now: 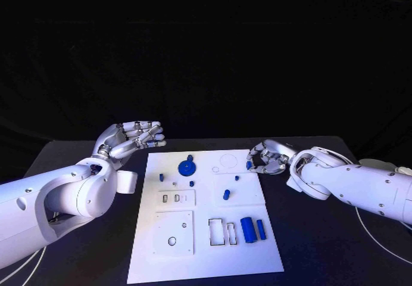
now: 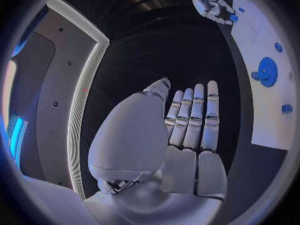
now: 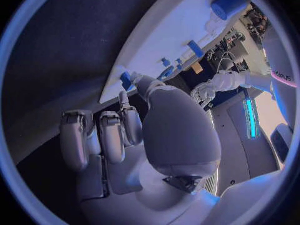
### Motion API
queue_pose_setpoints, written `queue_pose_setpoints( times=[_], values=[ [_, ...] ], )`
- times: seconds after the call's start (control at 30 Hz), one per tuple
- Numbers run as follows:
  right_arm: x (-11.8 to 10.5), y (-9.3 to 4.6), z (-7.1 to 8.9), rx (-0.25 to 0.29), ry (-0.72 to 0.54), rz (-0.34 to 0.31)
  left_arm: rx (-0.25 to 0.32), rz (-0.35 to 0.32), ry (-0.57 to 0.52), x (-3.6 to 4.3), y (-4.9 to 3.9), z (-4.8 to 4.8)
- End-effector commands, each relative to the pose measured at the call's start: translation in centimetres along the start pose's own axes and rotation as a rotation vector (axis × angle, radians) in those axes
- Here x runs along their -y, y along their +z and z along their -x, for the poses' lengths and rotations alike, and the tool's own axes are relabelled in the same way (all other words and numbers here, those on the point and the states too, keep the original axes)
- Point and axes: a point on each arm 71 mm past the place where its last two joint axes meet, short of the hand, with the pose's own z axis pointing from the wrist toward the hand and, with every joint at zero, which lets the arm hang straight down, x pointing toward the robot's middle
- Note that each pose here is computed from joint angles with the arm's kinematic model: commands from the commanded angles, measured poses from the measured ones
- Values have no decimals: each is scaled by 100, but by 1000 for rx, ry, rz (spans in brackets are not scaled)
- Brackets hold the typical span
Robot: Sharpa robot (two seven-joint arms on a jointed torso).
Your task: Assemble the parts on the task board
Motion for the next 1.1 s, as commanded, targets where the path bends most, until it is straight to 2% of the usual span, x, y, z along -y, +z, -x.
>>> queue_pose_setpoints(
  times=[0.03, 0.57, 0.93, 1.1],
  values=[
    [1, 9, -36, -24, -20, -3, -14, -12, -2, 15, 4, -16],
    [-19, 36, -66, -10, -24, -1, -11, -10, -1, 14, 4, -8],
    [-60, 30, 21, 125, -7, 33, -10, -7, 0, 13, 3, 0],
    [-152, 13, 14, 151, 2, 46, -9, -7, 0, 12, 5, 9]
  ],
)
